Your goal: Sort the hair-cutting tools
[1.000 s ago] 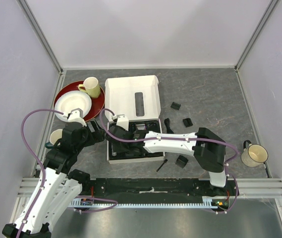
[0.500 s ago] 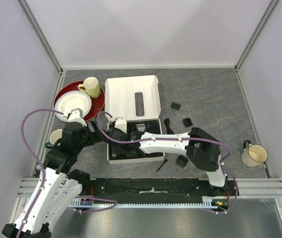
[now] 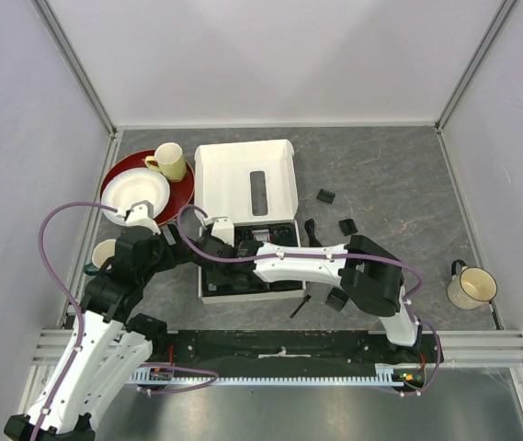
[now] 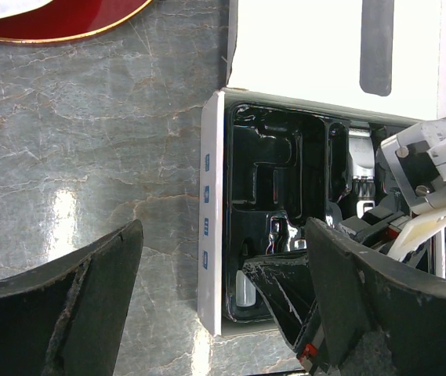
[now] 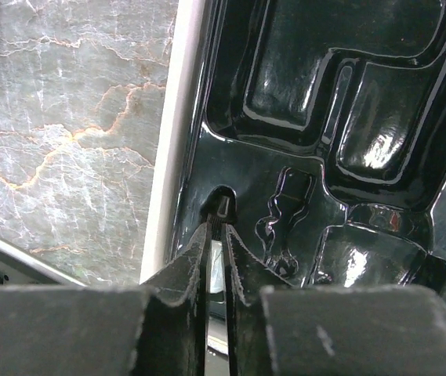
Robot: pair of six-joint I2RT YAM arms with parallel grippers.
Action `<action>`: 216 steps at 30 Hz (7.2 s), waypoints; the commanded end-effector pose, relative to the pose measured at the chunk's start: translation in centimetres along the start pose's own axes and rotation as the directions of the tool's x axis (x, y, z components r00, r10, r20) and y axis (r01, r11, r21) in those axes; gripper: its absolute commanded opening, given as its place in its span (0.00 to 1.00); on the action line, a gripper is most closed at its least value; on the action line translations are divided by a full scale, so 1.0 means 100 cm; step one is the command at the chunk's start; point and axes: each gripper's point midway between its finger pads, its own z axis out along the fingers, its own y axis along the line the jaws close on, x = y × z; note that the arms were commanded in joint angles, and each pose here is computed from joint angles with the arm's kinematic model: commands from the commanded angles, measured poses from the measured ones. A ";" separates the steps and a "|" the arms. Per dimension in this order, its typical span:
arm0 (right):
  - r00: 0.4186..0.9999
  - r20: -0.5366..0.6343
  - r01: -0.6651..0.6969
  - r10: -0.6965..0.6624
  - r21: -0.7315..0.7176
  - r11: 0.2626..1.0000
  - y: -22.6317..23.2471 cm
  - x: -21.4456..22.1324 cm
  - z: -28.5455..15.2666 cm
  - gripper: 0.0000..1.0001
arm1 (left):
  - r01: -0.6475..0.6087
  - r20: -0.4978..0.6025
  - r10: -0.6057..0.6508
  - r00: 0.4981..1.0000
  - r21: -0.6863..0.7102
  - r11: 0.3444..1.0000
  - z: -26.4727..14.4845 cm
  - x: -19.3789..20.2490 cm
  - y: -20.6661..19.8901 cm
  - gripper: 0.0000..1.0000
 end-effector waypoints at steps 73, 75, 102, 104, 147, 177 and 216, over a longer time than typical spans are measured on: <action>0.977 0.132 -0.198 0.166 0.293 0.936 -0.252 -0.038 -0.097 0.11 | 0.015 -0.005 -0.015 1.000 -0.009 1.000 0.004 -0.006 -0.004 0.91; 0.973 0.156 -0.208 0.170 0.274 0.939 -0.246 -0.048 -0.110 0.10 | 0.015 -0.004 -0.015 1.000 -0.007 1.000 0.004 -0.006 -0.004 0.91; 0.957 0.201 -0.204 0.210 -0.051 0.978 -0.086 -0.111 -0.053 0.10 | 0.018 -0.006 -0.018 1.000 0.001 1.000 0.003 -0.005 -0.006 0.90; 0.962 0.173 -0.204 0.211 -0.058 0.977 -0.082 -0.107 -0.046 0.10 | 0.016 -0.006 -0.016 1.000 0.002 1.000 0.003 -0.005 -0.006 0.90; 0.980 0.149 -0.143 0.133 0.054 0.988 -0.085 -0.101 -0.011 0.30 | 0.017 -0.006 -0.017 1.000 -0.003 1.000 0.004 -0.005 -0.005 0.91; 0.974 0.205 -0.122 0.098 0.106 0.987 -0.086 -0.124 -0.042 0.29 | 0.018 0.000 -0.018 1.000 0.001 1.000 0.002 -0.006 -0.005 0.91; 0.902 0.236 -0.430 0.362 0.582 0.690 -0.316 0.028 -0.159 0.96 | 0.012 -0.019 -0.012 1.000 0.009 1.000 0.006 -0.003 -0.008 0.90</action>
